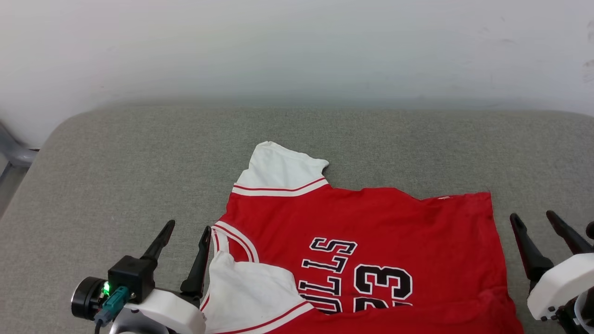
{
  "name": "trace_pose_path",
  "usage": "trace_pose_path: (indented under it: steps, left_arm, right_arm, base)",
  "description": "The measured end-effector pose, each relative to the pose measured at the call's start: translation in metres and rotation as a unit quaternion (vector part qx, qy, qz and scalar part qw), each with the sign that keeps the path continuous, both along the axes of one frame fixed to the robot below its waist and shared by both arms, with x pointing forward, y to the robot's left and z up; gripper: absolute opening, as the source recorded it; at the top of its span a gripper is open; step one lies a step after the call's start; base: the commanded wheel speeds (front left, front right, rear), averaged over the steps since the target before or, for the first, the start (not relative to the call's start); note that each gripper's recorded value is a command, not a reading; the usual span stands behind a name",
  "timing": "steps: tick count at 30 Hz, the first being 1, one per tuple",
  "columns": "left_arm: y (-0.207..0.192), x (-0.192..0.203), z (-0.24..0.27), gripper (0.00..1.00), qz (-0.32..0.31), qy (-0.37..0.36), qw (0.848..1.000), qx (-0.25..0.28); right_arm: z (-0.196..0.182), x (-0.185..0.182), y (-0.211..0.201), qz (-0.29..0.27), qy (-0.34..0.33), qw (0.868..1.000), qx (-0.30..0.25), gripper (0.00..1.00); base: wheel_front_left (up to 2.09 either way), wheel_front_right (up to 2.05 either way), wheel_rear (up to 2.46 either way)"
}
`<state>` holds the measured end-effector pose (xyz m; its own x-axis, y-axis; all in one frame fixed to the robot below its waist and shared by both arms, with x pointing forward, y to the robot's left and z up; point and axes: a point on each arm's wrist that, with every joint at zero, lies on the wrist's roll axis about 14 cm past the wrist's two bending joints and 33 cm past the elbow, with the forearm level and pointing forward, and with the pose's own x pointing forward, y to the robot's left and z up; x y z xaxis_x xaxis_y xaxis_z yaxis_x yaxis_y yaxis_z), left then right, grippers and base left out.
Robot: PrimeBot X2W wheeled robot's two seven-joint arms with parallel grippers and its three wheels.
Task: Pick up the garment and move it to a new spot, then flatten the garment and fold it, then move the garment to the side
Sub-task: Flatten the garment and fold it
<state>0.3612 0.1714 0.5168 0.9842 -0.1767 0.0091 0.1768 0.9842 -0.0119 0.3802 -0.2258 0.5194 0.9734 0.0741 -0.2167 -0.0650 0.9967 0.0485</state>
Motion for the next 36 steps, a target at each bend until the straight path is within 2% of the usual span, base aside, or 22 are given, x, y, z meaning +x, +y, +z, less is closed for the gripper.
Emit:
trace_pose_path:
  steps: [7,13,18,23,27,29,36]
  left_arm:
    - [-0.004,0.013,0.040,1.00,0.009,-0.079,0.997,-0.013]
    - [-0.014,0.024,0.034,1.00,-0.013,-0.080,0.997,-0.019]
    - [-0.015,0.060,0.028,1.00,-0.046,-0.078,0.996,0.006]
    - [-0.028,0.114,0.012,1.00,-0.111,-0.031,0.992,0.056]
    - [-0.035,0.160,-0.004,1.00,-0.132,0.029,0.987,0.085]
    - [-0.037,0.179,-0.017,1.00,-0.143,0.063,0.981,0.114]
    - [-0.050,0.229,-0.056,1.00,-0.163,0.177,0.960,0.141]
  right_arm:
    - [0.023,0.006,0.000,-0.020,-0.094,0.995,0.025,1.00]
    - [0.017,0.009,-0.002,-0.039,-0.110,0.993,0.031,1.00]
    - [0.012,0.021,0.000,-0.044,-0.111,0.992,0.036,1.00]
    - [0.003,0.037,-0.001,-0.048,-0.105,0.993,0.030,1.00]
    - [-0.005,0.048,-0.005,-0.053,-0.100,0.993,0.023,1.00]
    - [-0.010,0.053,-0.006,-0.055,-0.096,0.994,0.022,1.00]
    - [-0.037,0.064,-0.010,-0.066,-0.070,0.995,0.021,1.00]
  base:
    - [0.00,0.00,0.00]
    - [0.00,0.00,0.00]
    - [0.00,0.00,0.00]
    - [0.00,0.00,0.00]
    - [0.00,0.00,0.00]
    - [0.00,0.00,0.00]
    - [0.00,0.00,0.00]
